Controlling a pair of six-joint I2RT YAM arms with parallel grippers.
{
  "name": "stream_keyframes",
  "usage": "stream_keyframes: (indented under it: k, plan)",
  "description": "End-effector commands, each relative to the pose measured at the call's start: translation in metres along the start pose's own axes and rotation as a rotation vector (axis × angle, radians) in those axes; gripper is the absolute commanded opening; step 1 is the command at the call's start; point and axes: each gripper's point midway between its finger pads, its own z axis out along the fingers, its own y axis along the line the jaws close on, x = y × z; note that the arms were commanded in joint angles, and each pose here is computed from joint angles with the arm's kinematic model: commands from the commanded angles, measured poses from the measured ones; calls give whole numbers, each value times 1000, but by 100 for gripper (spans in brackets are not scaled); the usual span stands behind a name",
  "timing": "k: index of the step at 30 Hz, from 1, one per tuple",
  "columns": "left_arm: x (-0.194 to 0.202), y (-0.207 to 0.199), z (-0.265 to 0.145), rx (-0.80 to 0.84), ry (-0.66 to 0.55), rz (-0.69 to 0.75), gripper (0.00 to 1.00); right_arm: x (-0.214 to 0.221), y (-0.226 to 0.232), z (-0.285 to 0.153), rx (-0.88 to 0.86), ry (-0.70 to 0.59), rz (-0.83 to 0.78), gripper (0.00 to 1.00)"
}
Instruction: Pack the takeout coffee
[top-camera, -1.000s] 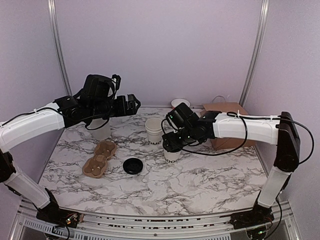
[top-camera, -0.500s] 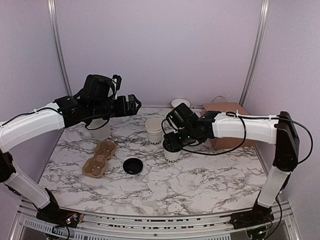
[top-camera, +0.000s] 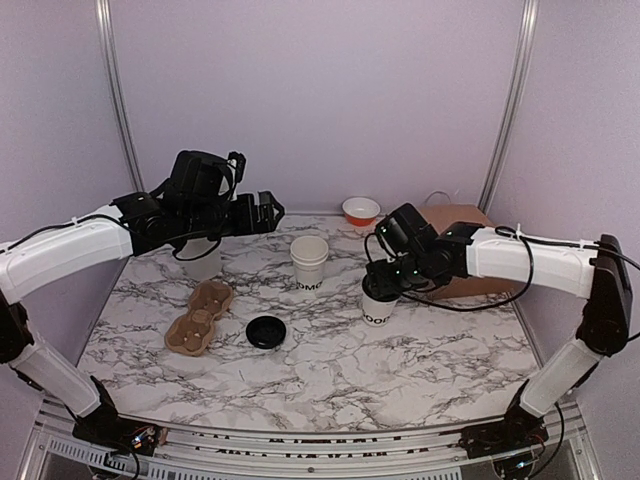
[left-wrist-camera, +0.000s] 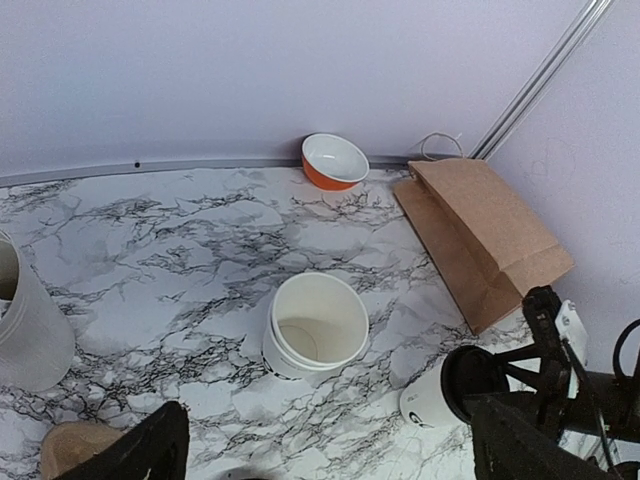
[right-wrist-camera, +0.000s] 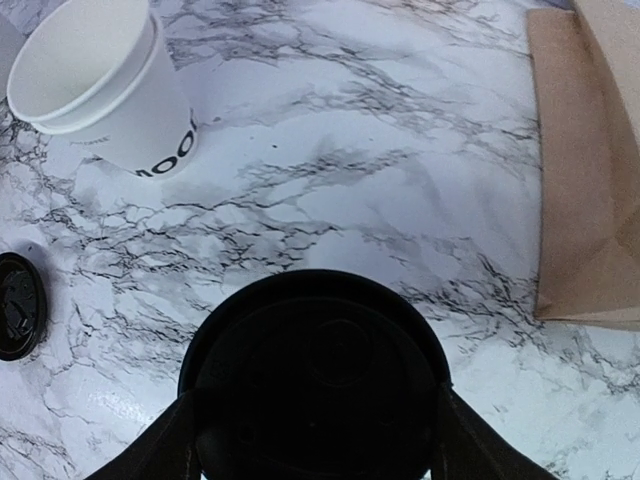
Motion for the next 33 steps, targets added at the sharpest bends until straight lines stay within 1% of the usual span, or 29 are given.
stream_keyframes:
  k: [1,11,14,16,18,26,28,33]
  plan:
    - [-2,-2,6,0,9,0,99,7,-36,-24,65,-23,81,66]
    - [-7,-8,15,10,12,4,99,68,-137,-63,253,-16,255,66]
    - [-6,-11,19,18,19,4,99,74,-166,-77,310,-49,320,66]
    - [-6,-13,21,24,24,2,99,68,-173,-85,324,-83,341,66]
    - [-6,-14,23,30,29,-2,99,70,-185,-88,365,-83,369,67]
    - [-10,-13,17,25,14,6,99,74,-191,-80,394,-43,385,69]
    - [-10,-12,16,24,14,10,99,75,-190,-80,387,-45,394,72]
    - [-7,-12,16,23,19,10,99,76,-187,-82,365,-53,415,87]
